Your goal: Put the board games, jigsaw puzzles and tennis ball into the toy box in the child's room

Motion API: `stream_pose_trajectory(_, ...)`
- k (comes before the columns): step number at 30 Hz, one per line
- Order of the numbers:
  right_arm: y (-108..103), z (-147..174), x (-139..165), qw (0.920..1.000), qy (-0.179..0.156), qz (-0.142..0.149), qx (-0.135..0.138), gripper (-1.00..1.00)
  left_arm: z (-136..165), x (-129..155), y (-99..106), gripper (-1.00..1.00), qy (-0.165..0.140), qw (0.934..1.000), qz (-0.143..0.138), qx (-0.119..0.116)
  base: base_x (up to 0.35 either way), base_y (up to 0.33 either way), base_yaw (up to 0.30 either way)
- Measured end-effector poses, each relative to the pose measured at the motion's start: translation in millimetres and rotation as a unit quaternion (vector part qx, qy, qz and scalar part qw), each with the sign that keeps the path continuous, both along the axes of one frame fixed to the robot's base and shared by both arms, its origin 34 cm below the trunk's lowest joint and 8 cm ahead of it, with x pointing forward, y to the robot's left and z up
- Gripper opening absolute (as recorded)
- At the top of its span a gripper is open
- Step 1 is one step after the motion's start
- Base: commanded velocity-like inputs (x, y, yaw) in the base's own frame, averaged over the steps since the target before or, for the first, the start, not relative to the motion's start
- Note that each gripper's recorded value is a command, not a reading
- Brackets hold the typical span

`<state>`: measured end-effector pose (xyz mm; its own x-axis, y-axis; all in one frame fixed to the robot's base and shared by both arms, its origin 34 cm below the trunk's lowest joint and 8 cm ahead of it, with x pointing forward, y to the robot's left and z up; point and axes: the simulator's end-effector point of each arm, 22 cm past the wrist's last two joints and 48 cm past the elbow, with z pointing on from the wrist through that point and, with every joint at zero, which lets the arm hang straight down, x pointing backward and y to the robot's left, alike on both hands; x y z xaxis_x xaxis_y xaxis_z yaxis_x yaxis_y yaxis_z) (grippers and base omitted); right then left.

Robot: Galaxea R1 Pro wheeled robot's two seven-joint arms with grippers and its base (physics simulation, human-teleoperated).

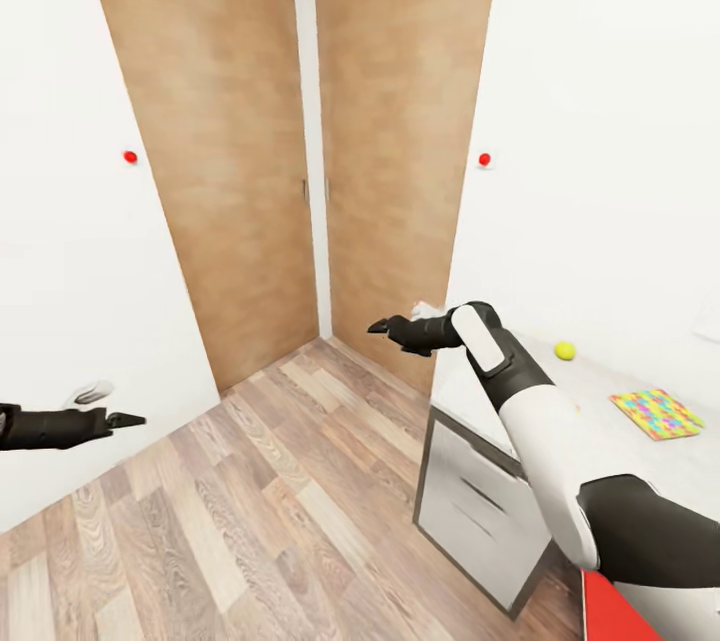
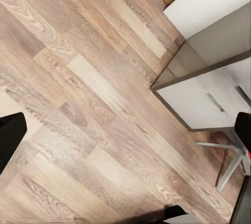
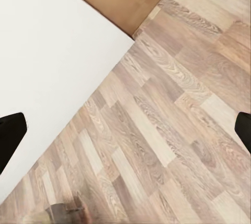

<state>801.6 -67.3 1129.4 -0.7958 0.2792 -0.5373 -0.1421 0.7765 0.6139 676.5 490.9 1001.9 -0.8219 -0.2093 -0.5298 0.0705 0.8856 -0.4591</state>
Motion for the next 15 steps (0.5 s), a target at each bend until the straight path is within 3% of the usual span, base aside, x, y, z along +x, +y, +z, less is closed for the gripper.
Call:
stream_pose_trajectory(4,17.3,-14.1,-3.0,1.0000,0.009,-0.002,0.002,1.00,-16.1,-2.3,-5.5,1.00,0.007,1.0000,0.003,0.005,0.000,0.000,0.282)
stream_pose_trajectory(7,20.5,-45.8,-8.6,0.9993,0.023,-0.003,-0.027,1.00,-28.6,-0.6,-6.9,1.00,0.006,0.9997,0.007,0.023,0.000,0.000,0.282)
stream_pose_trajectory(10,18.5,-91.4,-20.4,0.9965,0.033,-0.002,-0.076,1.00,-45.1,-1.8,-14.6,1.00,0.013,0.9993,0.011,0.032,0.000,0.000,0.282)
stream_pose_trajectory(15,13.9,-161.0,-53.1,0.9926,0.059,-0.011,-0.106,1.00,-83.3,-8.9,-27.9,1.00,0.024,0.9974,0.014,0.067,0.000,0.000,0.282)
